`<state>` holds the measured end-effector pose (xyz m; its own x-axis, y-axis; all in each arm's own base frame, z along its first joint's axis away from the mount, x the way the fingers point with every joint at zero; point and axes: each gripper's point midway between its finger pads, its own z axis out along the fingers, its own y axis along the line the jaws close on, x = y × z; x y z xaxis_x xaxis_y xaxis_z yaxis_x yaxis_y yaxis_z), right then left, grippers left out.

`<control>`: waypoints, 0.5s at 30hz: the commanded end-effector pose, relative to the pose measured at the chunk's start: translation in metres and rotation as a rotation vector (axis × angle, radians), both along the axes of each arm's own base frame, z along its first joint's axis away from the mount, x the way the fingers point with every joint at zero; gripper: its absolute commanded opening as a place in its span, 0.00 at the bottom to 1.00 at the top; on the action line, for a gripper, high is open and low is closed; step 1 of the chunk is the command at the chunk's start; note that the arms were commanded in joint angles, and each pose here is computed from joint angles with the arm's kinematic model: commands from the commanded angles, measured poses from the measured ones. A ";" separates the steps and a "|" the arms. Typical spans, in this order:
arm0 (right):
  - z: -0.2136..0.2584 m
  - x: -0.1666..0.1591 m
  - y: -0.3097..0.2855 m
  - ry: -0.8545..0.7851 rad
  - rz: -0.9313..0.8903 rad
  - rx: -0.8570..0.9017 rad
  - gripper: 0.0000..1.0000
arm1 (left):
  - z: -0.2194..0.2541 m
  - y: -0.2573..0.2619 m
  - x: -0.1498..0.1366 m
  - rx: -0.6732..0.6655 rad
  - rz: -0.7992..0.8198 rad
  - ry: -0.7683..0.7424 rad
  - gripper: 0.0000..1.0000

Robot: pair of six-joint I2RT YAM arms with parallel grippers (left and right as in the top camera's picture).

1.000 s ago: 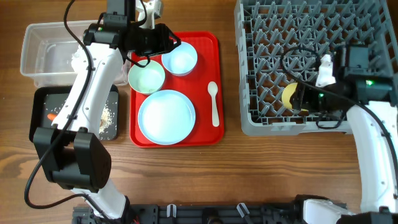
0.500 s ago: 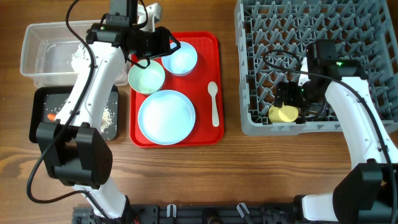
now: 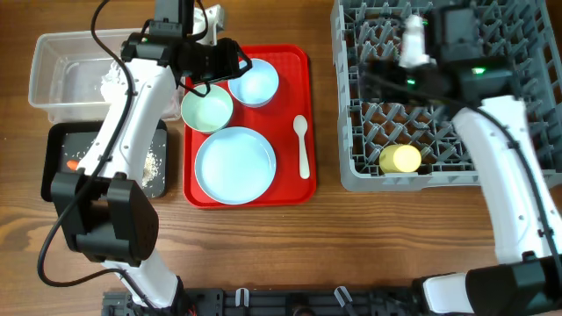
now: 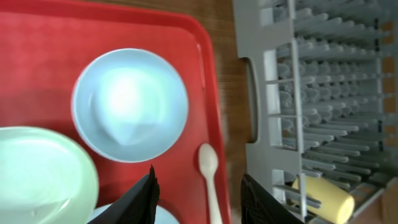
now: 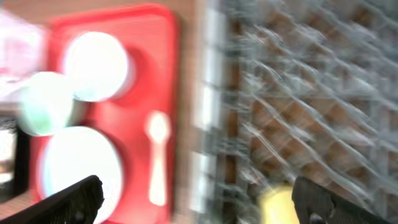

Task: Sort waste into correct bins and load items into the dishwasher rack
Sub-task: 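Reach the right gripper to the small blue bowl and grasp its rim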

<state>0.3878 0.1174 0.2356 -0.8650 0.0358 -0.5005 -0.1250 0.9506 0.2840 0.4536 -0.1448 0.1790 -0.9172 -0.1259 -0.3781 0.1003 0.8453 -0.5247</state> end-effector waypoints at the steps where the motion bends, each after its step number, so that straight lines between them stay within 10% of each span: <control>1: 0.026 0.003 0.056 -0.062 0.031 0.143 1.00 | 0.025 0.041 0.001 0.040 0.094 -0.047 0.44; 3: 0.030 0.009 0.079 -0.090 0.037 0.189 1.00 | 0.045 0.067 -0.002 0.050 0.153 -0.083 0.51; 7: 0.007 0.022 0.126 -0.092 0.109 0.208 1.00 | 0.082 0.136 -0.009 0.128 0.331 -0.170 1.00; 15: -0.106 0.032 0.183 0.051 0.163 0.114 0.88 | 0.091 0.219 -0.020 0.169 0.528 -0.179 1.00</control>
<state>0.4188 0.2900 0.1624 -0.8681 -0.0327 -0.4953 -0.2758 0.8615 0.4264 0.4359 0.0501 0.2714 -0.6896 -0.4455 -0.5710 -0.2311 0.8826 -0.4095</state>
